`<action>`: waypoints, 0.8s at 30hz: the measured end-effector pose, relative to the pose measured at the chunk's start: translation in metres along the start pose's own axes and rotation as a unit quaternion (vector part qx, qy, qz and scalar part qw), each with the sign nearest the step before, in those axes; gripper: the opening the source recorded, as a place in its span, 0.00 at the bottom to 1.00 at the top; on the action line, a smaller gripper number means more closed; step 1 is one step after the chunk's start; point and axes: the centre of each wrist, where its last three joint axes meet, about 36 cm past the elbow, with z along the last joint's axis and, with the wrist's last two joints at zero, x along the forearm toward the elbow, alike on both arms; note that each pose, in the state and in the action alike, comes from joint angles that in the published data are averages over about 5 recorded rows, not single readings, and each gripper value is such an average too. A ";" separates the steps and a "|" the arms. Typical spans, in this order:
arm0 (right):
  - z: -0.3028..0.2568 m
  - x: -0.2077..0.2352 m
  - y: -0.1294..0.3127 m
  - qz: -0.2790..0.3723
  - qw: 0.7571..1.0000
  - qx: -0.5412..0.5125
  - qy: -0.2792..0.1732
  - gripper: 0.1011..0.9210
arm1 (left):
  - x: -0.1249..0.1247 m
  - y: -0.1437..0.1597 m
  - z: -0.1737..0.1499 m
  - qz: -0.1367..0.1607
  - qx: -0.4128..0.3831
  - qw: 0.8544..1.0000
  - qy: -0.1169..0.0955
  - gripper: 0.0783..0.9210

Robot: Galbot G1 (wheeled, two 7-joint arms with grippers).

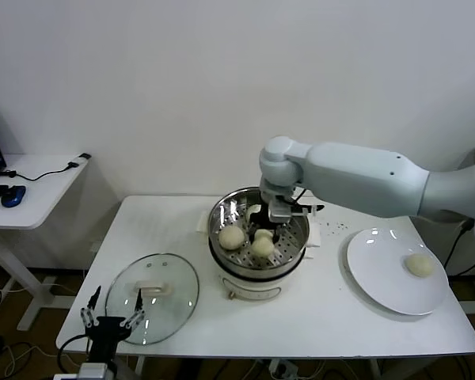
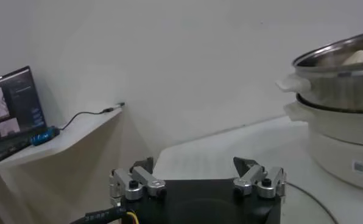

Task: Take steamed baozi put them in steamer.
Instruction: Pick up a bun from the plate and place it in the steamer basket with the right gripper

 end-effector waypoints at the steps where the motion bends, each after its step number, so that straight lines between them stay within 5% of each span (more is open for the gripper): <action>1: -0.001 -0.003 -0.002 -0.001 1.000 0.002 -0.003 0.58 | 0.000 0.000 0.000 0.000 0.000 1.000 0.000 0.88; 11: -0.009 -0.024 -0.006 -0.004 1.000 0.013 -0.020 0.60 | -0.003 -0.002 0.002 0.004 0.001 1.000 0.001 0.88; 19: -0.007 -0.023 -0.006 -0.003 1.000 0.018 -0.016 0.84 | -0.003 -0.002 0.003 0.004 0.001 1.000 0.001 0.88; 24: -0.002 -0.014 -0.003 0.001 1.000 0.015 -0.008 0.88 | -0.004 -0.003 0.002 0.005 0.001 1.000 0.000 0.88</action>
